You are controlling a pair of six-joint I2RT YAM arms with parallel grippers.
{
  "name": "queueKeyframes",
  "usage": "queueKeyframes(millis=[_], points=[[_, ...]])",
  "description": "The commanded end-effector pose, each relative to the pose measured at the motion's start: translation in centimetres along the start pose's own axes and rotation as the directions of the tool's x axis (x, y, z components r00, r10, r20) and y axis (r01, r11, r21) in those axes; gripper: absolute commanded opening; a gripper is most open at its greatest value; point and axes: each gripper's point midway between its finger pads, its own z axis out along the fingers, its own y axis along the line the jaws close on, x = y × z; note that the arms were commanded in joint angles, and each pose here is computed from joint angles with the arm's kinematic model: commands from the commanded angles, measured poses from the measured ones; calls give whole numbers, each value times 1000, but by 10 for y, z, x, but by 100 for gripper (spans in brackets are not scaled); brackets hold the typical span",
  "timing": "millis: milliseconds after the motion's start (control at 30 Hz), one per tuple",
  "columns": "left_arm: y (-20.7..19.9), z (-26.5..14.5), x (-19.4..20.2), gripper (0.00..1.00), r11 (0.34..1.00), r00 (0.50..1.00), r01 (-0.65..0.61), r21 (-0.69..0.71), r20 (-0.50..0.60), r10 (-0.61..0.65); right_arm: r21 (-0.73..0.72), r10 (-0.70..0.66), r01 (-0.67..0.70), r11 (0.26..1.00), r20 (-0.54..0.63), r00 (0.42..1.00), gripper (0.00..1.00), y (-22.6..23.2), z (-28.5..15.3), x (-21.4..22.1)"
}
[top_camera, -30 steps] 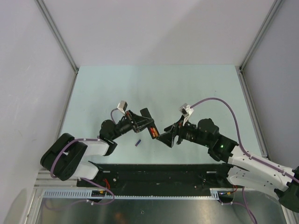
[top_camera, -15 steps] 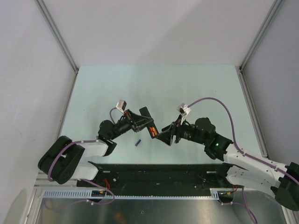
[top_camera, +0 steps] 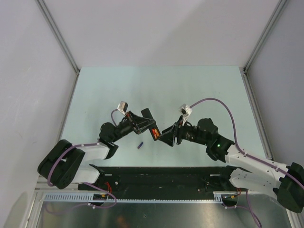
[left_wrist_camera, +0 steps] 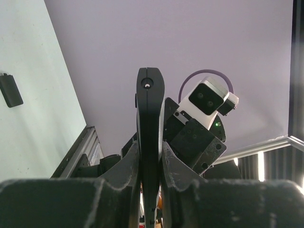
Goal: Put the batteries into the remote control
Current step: Load the battery into the remote control.
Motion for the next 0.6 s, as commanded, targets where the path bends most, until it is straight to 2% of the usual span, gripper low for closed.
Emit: queueKeyframes(millis=[0,433,567], points=[[-20,-2,2,0,998,1000,-13,61,-12,14,-45,-18,20,999,50,999,61,7,3,-15],[-27,-5,5,0,997,1000,-21,79,-21,22,-54,2,0,999,45,999,54,5,7,-14],[-28,-5,7,0,996,999,-21,82,-27,24,-66,13,-10,998,47,999,50,5,8,-16]])
